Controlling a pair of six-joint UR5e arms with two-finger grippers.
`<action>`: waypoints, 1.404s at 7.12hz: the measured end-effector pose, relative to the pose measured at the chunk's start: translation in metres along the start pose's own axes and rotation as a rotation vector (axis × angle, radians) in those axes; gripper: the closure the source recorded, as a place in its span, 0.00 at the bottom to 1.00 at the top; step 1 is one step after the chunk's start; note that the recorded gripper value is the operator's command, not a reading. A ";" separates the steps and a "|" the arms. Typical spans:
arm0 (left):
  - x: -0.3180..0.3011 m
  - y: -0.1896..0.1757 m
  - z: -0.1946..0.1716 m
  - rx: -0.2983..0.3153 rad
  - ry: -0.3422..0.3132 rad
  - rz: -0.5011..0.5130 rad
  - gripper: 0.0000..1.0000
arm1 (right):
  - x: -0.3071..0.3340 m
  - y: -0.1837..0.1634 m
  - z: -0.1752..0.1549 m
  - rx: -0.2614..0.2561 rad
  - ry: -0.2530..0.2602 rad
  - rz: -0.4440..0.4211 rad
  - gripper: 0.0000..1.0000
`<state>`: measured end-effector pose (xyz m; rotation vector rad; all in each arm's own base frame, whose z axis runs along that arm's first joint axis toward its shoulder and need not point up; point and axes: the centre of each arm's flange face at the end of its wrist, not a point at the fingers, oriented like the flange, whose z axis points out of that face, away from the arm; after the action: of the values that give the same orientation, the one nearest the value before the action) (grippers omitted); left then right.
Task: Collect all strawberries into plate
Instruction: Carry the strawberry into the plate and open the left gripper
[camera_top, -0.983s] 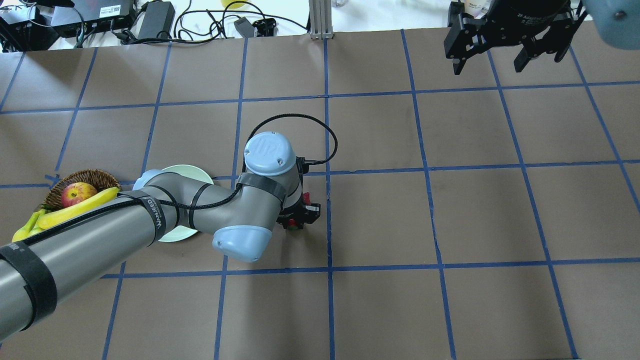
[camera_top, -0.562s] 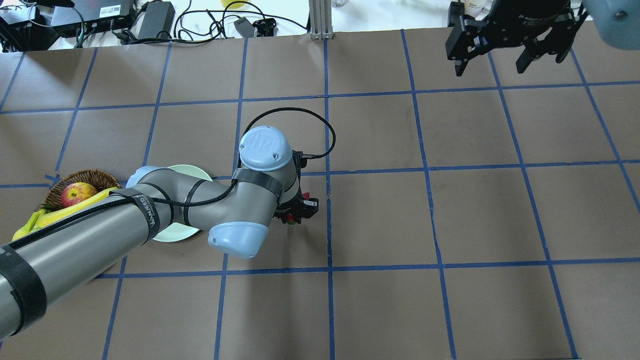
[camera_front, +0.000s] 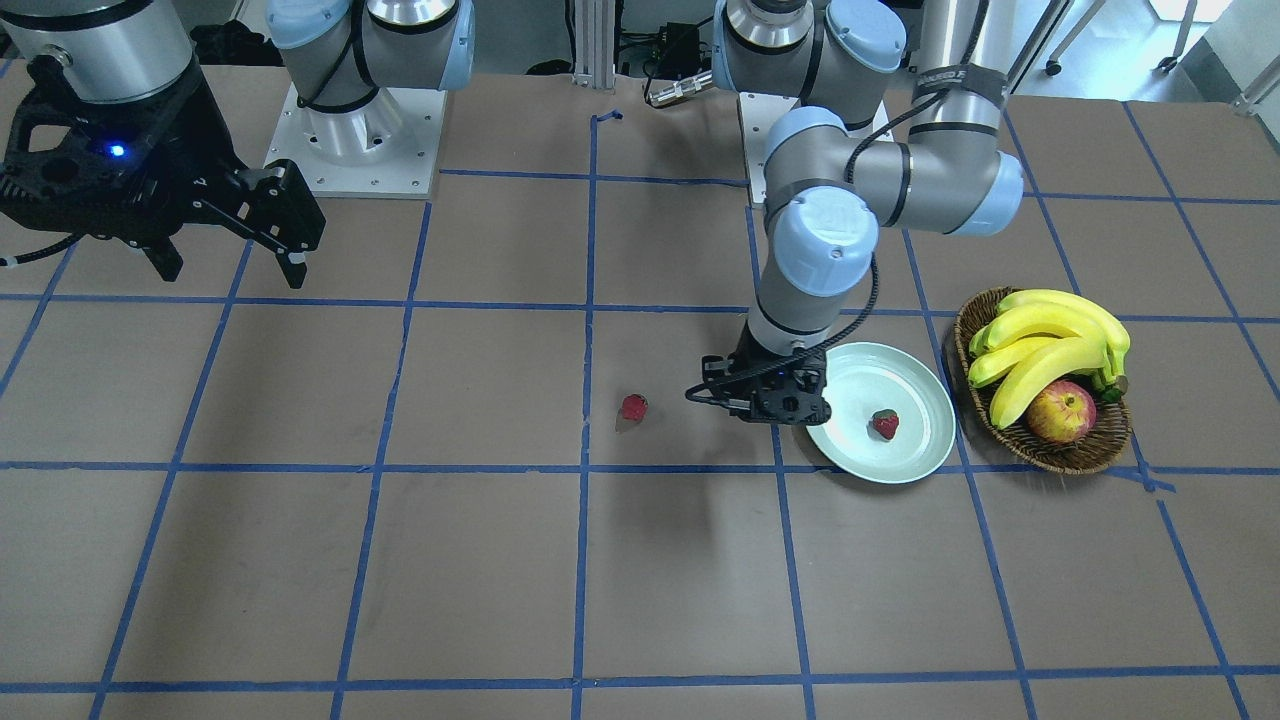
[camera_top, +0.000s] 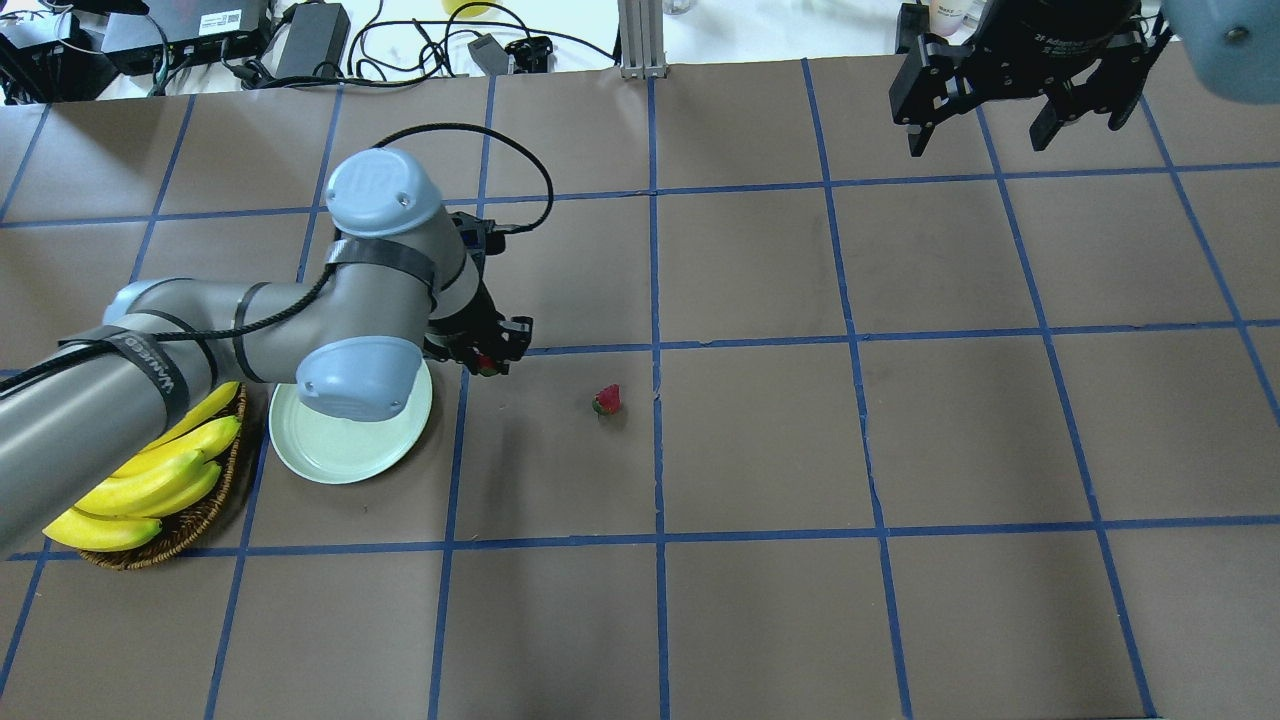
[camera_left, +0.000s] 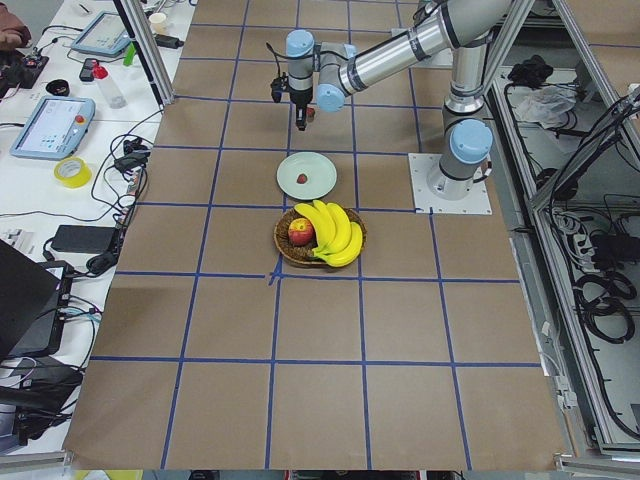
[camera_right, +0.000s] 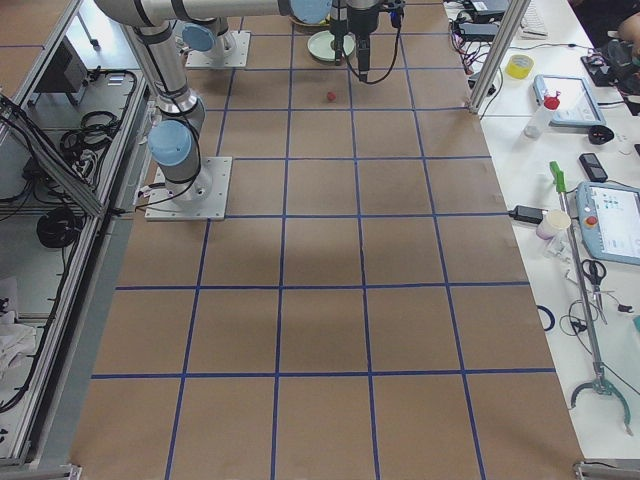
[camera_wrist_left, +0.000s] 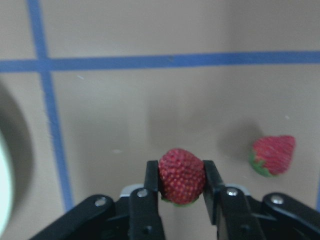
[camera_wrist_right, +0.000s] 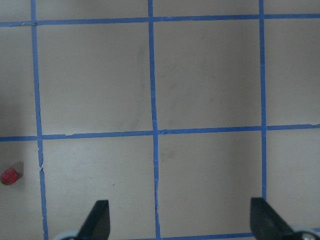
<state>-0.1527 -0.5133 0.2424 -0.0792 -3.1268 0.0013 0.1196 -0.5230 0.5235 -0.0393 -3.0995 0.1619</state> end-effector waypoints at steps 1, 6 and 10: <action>-0.044 -0.006 -0.002 -0.013 0.000 0.037 1.00 | 0.000 0.000 0.001 -0.004 0.000 0.001 0.00; -0.126 0.001 0.029 -0.097 -0.012 0.077 0.11 | 0.003 0.001 0.003 -0.023 0.000 0.019 0.00; -0.111 -0.008 0.010 -0.104 -0.023 -0.028 0.09 | 0.002 0.004 -0.003 -0.009 -0.004 0.020 0.00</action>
<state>-0.0424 -0.5269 0.2312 -0.0363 -3.1490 -0.1616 0.1182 -0.5183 0.5260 -0.0709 -3.1043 0.1486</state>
